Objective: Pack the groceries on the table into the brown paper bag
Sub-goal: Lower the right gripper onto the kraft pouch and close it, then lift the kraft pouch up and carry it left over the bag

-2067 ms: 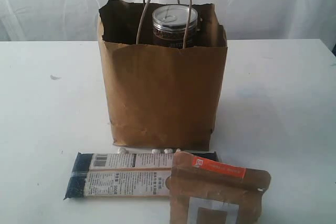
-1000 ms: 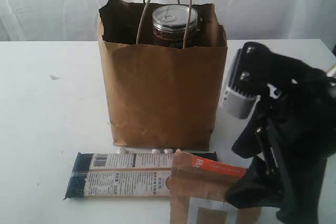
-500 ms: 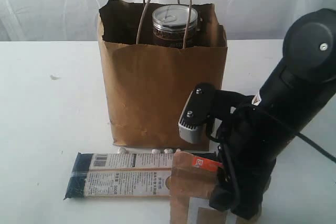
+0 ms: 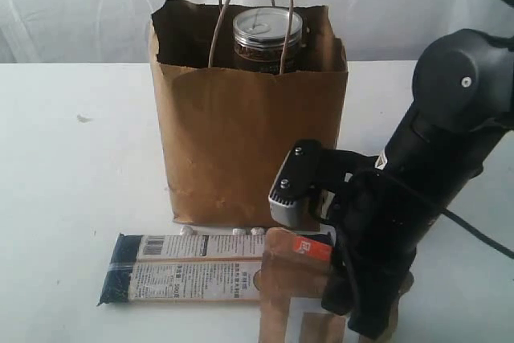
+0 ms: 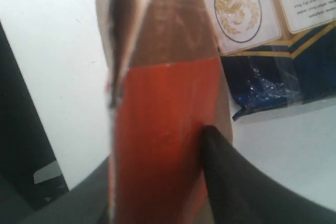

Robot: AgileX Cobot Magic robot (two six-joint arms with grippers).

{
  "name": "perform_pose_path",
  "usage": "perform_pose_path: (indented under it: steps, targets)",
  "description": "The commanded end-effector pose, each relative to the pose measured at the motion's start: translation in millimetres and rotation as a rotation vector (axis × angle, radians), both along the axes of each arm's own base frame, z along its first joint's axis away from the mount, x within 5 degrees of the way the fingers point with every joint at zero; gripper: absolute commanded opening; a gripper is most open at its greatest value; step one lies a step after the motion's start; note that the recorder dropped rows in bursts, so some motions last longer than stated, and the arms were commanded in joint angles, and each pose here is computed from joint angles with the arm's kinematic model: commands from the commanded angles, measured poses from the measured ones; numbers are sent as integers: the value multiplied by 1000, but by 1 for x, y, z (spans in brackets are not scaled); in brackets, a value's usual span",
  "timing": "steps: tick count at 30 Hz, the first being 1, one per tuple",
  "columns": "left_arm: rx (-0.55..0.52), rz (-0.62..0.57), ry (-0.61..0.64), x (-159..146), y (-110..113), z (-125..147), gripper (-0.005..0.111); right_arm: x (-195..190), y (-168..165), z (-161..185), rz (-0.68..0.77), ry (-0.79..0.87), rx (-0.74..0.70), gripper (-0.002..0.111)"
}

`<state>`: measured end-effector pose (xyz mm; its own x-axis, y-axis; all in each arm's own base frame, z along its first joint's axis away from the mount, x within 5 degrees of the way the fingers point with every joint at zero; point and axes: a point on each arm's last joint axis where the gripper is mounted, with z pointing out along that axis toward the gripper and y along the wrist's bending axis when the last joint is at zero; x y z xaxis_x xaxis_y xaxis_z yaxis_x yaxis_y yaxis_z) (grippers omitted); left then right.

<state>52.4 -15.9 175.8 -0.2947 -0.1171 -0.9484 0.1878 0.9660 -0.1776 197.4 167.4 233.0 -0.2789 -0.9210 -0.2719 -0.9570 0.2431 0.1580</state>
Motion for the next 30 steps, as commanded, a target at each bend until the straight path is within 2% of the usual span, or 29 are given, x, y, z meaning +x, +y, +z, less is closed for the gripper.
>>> perform_pose_path:
  steps: [1, 4, 9, 11, 16, 30]
  targets:
    - [-11, 2, 3, 0, 0, -1, 0, -6, 2, 16, -46, 12, 67, 0]
    - [-11, 2, 3, 0, 0, -1, 0, -9, -3, 42, -146, -45, 93, 0]
    - [-11, 2, 3, 0, 0, -1, 0, -18, -10, 86, -202, -152, 192, 0]
    - [-11, 2, 3, 0, 0, -1, 0, -26, -17, 114, -234, -210, 243, 0]
    - [-11, 2, 3, 0, 0, -1, 0, -28, -46, 171, -418, -409, 139, 0]
    - [-11, 2, 3, 0, 0, -1, 0, -27, -71, 274, -589, -815, 297, 0]
